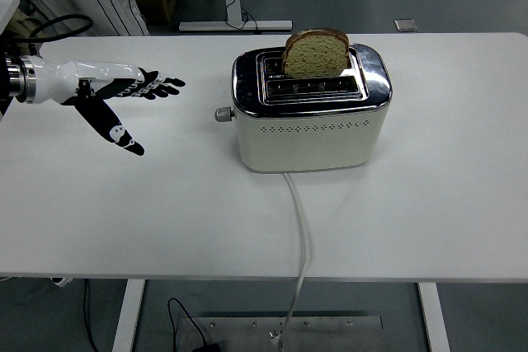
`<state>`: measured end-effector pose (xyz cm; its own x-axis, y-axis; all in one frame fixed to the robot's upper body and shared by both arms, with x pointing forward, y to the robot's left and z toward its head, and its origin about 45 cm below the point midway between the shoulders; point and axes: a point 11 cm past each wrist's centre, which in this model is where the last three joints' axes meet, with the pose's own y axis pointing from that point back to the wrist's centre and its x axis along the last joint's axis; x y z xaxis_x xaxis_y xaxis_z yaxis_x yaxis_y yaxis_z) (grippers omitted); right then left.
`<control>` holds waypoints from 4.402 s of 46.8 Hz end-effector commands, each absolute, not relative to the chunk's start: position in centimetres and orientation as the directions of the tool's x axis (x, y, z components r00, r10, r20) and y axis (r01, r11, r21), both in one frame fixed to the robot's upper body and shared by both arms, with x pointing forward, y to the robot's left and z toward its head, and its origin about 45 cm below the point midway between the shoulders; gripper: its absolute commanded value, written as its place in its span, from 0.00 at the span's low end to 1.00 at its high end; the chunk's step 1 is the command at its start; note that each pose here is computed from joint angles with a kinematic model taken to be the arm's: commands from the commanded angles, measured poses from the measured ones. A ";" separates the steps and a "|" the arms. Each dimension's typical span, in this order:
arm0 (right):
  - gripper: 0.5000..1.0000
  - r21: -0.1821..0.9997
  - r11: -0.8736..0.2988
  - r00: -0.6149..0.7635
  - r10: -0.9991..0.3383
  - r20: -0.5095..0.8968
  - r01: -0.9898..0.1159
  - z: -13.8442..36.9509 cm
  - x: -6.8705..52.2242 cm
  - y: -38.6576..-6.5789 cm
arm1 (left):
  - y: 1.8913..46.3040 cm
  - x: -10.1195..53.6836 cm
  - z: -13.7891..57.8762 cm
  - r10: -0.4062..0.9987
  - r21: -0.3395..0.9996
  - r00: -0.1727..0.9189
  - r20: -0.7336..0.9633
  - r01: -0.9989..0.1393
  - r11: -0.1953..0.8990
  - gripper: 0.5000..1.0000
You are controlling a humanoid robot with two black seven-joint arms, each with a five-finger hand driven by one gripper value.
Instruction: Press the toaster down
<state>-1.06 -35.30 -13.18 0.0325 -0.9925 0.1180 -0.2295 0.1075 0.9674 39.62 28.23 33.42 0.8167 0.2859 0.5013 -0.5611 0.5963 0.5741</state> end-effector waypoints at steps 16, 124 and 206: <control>1.00 0.967 0.107 0.032 -0.992 0.118 -0.230 -13.2 -1.1 -35.3 | 27.0 40.3 30.6 0.238 0.621 0.838 0.491 -0.528 0.579 1.00; 1.00 0.968 0.108 0.032 -0.992 0.118 -0.229 -13.2 -1.1 -35.3 | 23.3 41.3 26.3 0.211 0.646 0.866 0.453 -0.482 0.592 1.00; 1.00 0.967 0.108 0.034 -0.992 0.119 -0.230 -13.2 -1.1 -35.3 | 29.1 44.1 31.8 0.428 0.557 0.770 0.474 -0.638 0.531 1.00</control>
